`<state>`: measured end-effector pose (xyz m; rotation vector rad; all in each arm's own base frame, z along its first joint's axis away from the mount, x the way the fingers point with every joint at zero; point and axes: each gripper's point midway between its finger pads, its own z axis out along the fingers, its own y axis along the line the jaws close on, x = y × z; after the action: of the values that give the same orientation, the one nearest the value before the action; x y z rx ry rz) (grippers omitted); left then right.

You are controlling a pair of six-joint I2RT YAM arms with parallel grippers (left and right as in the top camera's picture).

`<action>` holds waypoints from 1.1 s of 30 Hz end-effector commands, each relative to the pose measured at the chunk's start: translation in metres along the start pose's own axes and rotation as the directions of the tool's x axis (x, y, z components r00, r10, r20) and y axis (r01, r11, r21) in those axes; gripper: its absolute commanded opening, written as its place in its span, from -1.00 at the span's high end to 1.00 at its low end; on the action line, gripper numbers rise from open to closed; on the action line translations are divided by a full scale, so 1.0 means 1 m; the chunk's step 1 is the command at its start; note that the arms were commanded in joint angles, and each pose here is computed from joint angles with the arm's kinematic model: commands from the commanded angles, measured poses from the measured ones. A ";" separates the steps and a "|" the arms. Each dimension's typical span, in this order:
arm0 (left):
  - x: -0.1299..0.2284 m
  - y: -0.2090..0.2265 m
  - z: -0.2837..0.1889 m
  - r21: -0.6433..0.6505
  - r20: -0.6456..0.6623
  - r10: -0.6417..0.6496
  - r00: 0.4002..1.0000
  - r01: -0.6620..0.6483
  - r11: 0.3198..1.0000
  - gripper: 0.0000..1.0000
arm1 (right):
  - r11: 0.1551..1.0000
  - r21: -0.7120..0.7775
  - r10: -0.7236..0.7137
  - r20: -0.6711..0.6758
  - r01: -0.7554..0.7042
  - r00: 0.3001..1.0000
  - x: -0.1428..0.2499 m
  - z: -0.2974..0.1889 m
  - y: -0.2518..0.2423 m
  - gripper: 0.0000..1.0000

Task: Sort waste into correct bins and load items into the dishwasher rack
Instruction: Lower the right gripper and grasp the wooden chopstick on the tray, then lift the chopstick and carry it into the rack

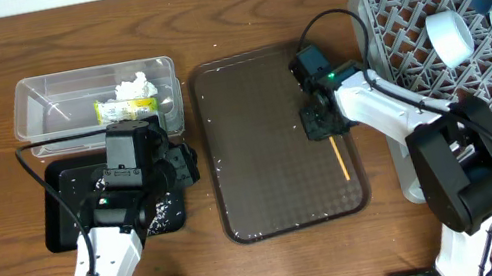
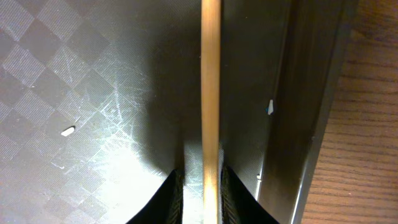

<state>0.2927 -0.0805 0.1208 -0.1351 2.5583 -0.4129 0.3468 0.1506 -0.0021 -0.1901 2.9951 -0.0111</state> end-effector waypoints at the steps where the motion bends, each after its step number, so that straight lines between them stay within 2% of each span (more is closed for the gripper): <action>1: -0.001 0.001 0.000 -0.009 0.001 0.010 1.000 -0.010 1.000 -0.12 | 1.000 -0.031 -0.002 -0.107 -0.002 0.994 0.030 0.025 0.007 0.68; 6: -0.001 0.001 0.000 -0.009 0.001 0.010 1.000 -0.010 1.000 -0.12 | 0.999 -0.033 -0.002 -0.103 -0.002 0.995 0.029 0.025 0.007 0.97; 14: -0.001 0.001 0.000 -0.009 0.001 0.010 1.000 -0.010 1.000 -0.12 | 0.999 -0.038 -0.001 -0.089 -0.002 0.996 0.022 0.015 0.009 0.98; 21: -0.001 0.001 0.000 -0.009 0.001 0.010 1.000 -0.010 1.000 -0.13 | 0.996 -0.084 0.004 0.070 0.002 0.998 -0.013 -0.036 0.007 0.98; 27: -0.001 0.001 0.000 -0.009 0.001 0.010 1.000 -0.010 1.000 -0.12 | 0.995 -0.093 0.001 0.210 0.019 0.978 -0.032 -0.089 -0.022 0.98; 33: -0.001 0.001 0.000 -0.009 0.001 0.010 1.000 -0.010 1.000 -0.13 | 0.997 -0.066 0.046 0.260 -0.029 0.965 -0.037 -0.113 -0.067 0.98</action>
<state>0.2927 -0.0805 0.1208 -0.1351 2.5583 -0.4129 0.3716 0.1068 0.1090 -0.1048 2.7526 0.1333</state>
